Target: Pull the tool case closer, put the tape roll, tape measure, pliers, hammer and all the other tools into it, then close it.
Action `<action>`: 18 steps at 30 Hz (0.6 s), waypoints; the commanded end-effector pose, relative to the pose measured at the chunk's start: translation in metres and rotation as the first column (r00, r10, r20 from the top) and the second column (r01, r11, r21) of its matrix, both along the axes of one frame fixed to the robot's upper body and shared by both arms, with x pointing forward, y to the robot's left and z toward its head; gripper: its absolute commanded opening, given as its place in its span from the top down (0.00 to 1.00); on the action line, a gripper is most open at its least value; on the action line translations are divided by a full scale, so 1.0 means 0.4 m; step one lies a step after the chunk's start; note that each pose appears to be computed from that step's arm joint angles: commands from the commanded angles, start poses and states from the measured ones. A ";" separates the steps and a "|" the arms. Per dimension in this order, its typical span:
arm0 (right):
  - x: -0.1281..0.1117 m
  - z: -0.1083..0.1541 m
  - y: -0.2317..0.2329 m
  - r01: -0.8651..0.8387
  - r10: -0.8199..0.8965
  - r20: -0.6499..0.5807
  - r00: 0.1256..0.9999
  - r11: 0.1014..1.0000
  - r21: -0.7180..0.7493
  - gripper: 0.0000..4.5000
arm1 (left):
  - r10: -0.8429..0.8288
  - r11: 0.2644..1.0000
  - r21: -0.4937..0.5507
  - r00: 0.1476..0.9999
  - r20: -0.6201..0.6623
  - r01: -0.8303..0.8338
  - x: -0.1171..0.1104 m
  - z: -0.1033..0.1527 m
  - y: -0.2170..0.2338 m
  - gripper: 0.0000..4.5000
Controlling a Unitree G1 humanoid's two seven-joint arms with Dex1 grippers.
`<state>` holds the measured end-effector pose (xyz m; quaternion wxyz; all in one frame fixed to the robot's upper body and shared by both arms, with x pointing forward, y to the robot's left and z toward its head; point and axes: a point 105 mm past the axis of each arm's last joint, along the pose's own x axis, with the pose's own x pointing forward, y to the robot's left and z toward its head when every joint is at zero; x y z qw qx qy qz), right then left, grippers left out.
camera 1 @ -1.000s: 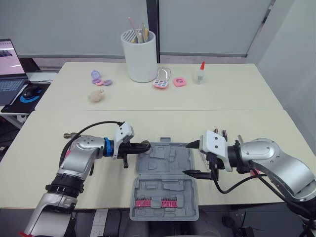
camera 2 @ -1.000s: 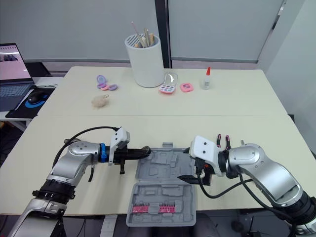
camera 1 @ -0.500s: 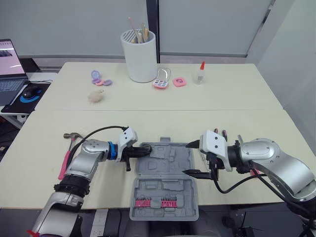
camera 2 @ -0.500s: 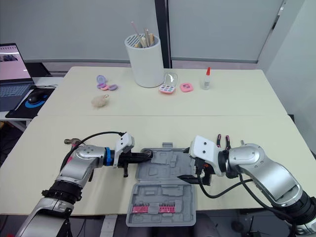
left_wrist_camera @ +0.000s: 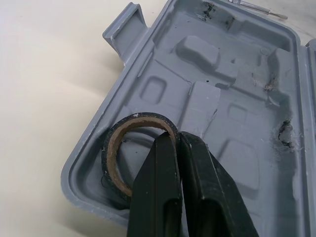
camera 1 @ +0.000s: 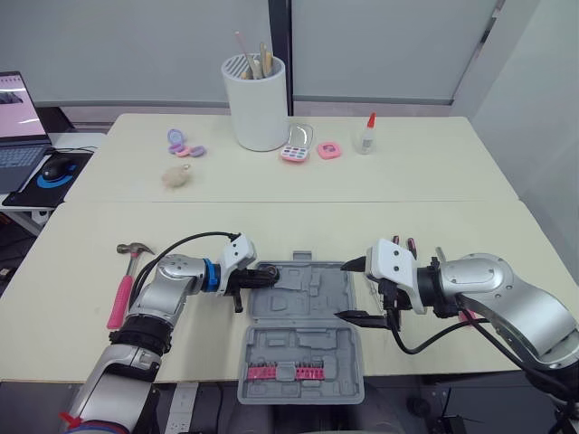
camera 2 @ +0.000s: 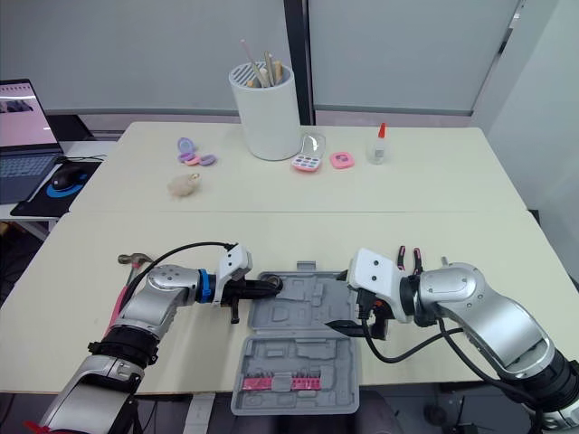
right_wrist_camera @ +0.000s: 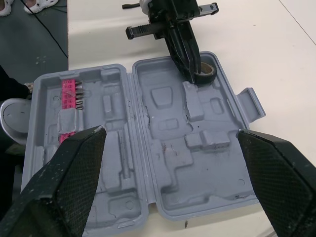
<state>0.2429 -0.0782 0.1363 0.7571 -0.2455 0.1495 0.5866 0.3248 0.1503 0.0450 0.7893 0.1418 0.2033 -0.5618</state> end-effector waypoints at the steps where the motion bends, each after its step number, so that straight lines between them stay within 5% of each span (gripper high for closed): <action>1: -0.006 0.024 0.002 -0.014 0.014 0.045 0.999 1.000 0.004 0.00 | -0.009 1.000 -0.003 1.000 0.021 0.010 0.007 0.015 -0.005 0.99; 5: -0.007 0.024 0.001 -0.012 0.011 0.045 0.999 1.000 0.004 0.00 | -0.027 1.000 0.010 0.998 0.065 0.026 0.008 0.041 0.003 0.78; 13: -0.010 0.025 -0.003 -0.005 0.005 0.043 0.999 1.000 0.006 0.00 | -0.056 0.998 0.018 0.989 0.134 0.054 -0.013 0.095 0.022 0.19; 18: -0.008 0.024 -0.003 -0.006 0.006 0.042 0.999 1.000 0.007 0.00 | -0.057 0.998 0.021 0.983 0.176 0.054 -0.015 0.116 0.033 0.19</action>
